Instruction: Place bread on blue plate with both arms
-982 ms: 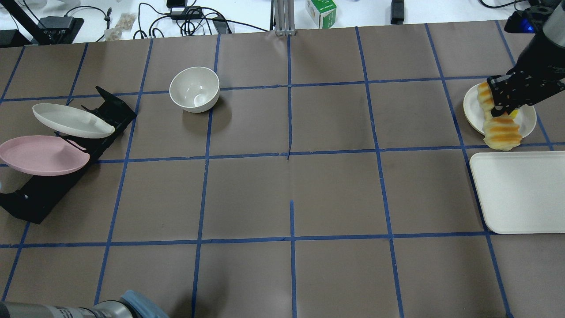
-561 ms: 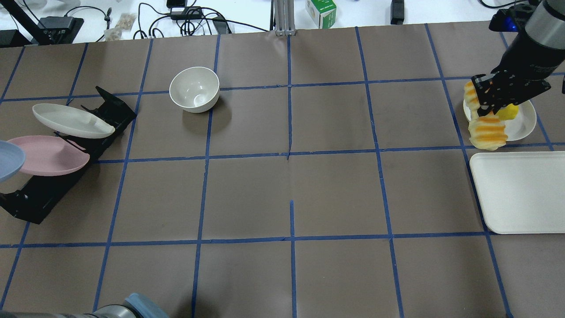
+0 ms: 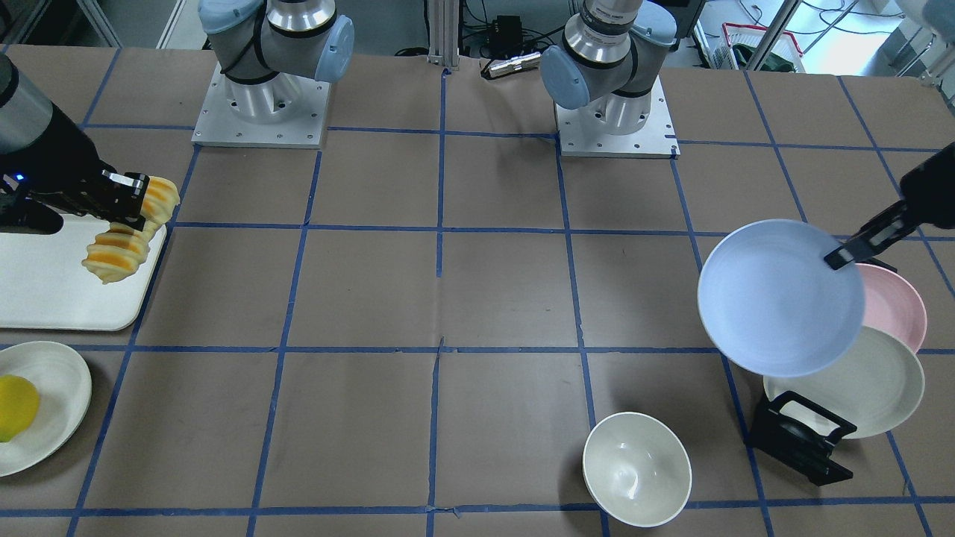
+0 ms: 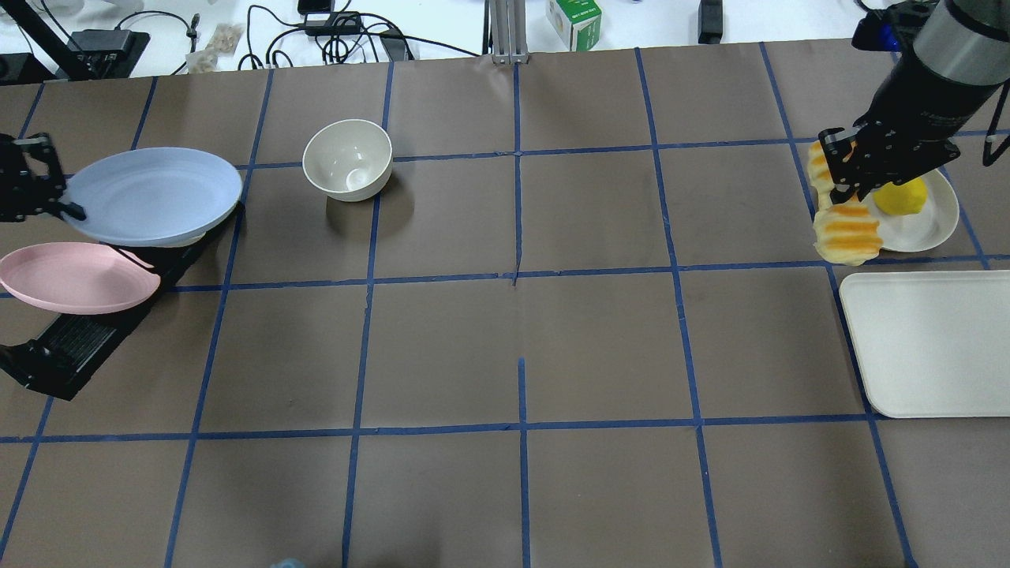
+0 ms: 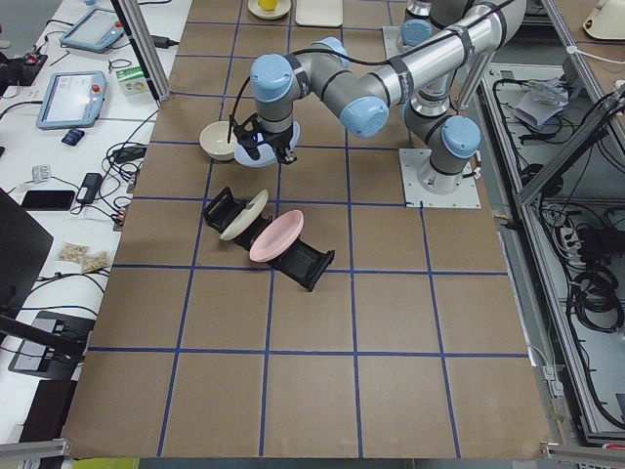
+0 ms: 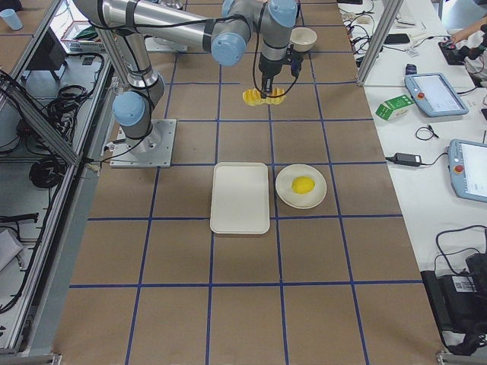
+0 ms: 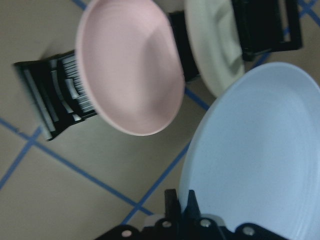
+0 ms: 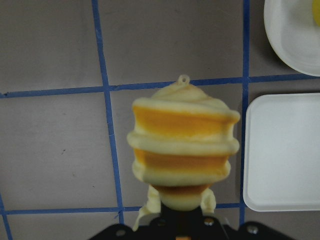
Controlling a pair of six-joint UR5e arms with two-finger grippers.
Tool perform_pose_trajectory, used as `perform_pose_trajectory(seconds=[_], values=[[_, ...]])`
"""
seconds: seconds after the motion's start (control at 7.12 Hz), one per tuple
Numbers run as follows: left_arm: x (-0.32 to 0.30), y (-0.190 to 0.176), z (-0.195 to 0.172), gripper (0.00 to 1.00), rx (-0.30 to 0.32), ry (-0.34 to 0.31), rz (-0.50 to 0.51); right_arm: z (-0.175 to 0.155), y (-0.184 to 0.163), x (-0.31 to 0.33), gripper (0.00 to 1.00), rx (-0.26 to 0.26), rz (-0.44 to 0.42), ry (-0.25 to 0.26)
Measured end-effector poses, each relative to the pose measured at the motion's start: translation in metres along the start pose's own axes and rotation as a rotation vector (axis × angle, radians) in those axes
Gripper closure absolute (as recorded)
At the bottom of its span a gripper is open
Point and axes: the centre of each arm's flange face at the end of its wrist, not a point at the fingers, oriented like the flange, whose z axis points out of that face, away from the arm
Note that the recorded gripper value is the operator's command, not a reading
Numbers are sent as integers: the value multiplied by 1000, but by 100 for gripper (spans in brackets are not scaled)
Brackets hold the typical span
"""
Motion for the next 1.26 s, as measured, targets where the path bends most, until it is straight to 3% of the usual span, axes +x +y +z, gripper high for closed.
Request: perform_pose_trajectory(seconds=[0.28, 0.42, 0.84, 1.26], values=[[88, 39, 89, 100, 50, 123, 18, -1, 5, -29, 100, 1, 32, -8], [122, 66, 118, 100, 54, 155, -11, 0, 7, -45, 100, 0, 40, -6], [201, 135, 184, 100, -5, 162, -56, 4, 14, -89, 100, 1, 67, -23], [241, 174, 249, 100, -37, 157, -34, 18, 13, -112, 100, -21, 72, -28]])
